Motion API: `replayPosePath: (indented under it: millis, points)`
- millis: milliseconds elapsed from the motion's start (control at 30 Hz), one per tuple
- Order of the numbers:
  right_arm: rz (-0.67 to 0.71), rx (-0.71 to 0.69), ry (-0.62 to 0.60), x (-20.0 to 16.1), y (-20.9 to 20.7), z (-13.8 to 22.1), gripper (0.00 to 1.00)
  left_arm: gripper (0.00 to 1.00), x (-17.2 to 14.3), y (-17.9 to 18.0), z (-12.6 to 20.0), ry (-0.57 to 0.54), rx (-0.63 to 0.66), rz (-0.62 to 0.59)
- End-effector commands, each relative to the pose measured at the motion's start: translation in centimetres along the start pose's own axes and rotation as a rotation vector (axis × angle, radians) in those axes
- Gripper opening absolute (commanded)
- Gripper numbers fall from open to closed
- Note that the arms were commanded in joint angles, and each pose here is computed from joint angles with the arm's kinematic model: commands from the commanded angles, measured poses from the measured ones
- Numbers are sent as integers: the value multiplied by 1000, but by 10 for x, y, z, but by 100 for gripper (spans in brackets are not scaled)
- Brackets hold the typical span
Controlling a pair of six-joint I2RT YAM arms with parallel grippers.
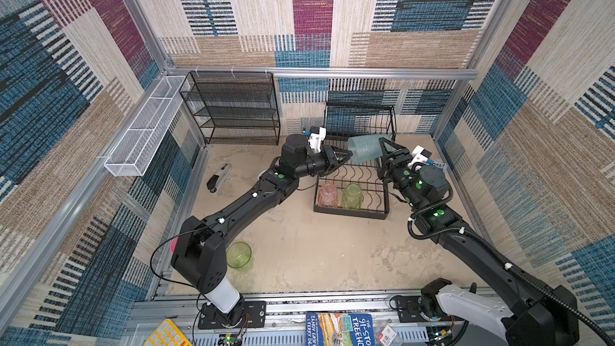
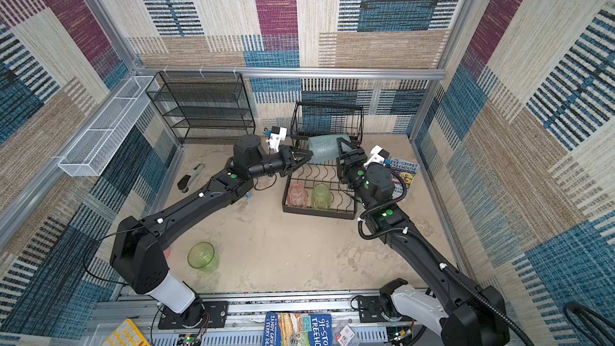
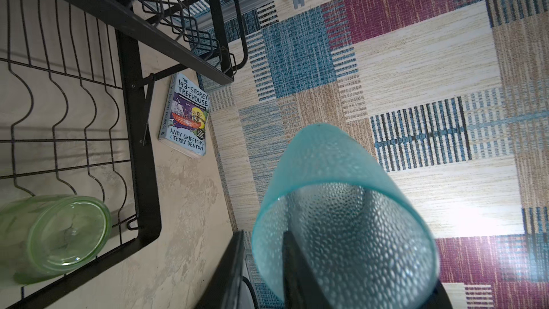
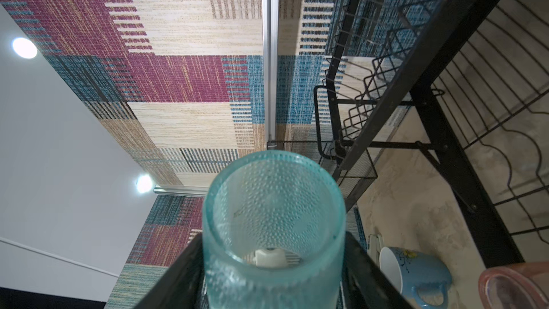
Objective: Load cups into a dish rack
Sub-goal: Pick up the cup from the middle-left of the table, then place the cup upside down at the dish rack.
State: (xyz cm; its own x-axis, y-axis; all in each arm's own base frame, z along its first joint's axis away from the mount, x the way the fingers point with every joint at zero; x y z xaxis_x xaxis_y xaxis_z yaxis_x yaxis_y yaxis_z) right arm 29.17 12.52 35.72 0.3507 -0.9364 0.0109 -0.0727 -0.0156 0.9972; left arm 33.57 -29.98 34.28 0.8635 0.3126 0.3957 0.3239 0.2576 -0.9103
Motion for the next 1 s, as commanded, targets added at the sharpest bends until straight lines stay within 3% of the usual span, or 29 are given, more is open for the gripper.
replayPosePath:
  millis: [0, 133, 433, 700, 967]
  points:
    - [111, 2, -77, 8, 7, 4, 43, 38, -1, -3, 5, 31, -13, -31]
    - [216, -4, -118, 12, 12, 8, 42, 51, 0, 5, 9, 40, 8, -18]
    - [591, -98, -186, 21, 12, 13, 39, 57, 1, 26, 41, 79, 179, -53]
    - [839, -214, -220, 28, -16, 13, 37, 60, 0, 27, 78, 133, 442, -226]
    - [997, -290, -260, 34, -47, 3, 37, 69, -3, 22, 106, 134, 589, -374]
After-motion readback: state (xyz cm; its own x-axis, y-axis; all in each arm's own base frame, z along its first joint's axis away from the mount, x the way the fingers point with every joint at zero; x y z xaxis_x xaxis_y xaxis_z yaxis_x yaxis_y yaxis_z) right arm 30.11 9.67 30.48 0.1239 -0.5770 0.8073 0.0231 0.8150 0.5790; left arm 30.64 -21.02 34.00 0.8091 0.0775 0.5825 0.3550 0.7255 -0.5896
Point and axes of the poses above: each gripper's point midway between its finger pads, its own z axis back along the fingers, its own y axis along the line the jaws close on, x = y × z, the point moved 7 cm from there along z, back along the fingers, and after that the axes turned 3 degrees about -z, right-handed, at the moved point
